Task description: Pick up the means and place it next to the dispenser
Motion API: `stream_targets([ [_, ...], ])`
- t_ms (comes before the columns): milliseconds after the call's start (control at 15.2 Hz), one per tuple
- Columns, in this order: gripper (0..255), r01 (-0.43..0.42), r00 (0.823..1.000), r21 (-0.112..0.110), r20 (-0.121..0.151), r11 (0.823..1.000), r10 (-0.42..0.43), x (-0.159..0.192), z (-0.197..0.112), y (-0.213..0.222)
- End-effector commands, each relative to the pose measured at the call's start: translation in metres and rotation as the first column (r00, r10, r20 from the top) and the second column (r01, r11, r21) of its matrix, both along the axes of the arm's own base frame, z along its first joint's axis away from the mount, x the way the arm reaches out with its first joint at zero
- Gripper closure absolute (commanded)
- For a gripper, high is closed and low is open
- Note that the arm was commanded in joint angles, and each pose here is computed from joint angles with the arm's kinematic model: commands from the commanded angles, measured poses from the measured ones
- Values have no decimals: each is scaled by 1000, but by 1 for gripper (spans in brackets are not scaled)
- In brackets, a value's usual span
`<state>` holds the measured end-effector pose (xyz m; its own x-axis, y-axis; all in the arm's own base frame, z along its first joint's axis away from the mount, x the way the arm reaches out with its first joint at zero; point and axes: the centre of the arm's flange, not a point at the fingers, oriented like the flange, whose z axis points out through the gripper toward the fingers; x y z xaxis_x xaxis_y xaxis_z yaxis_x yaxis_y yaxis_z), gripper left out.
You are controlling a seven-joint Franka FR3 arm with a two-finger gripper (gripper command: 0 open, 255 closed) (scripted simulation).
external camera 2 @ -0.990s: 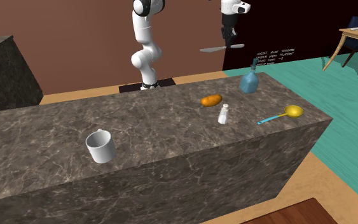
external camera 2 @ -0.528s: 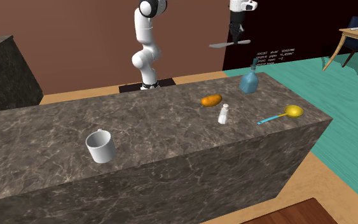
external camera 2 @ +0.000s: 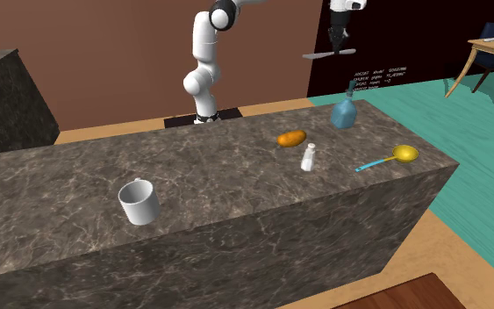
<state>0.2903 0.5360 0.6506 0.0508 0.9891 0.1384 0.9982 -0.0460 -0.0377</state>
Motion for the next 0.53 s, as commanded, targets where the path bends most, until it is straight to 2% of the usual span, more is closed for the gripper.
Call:
stream_targets([
  [0,255,2,1000,0,0,1000,-2,-3,-7,8],
  [462,255,2,1000,0,0,1000,-2,-3,-44,8],
])
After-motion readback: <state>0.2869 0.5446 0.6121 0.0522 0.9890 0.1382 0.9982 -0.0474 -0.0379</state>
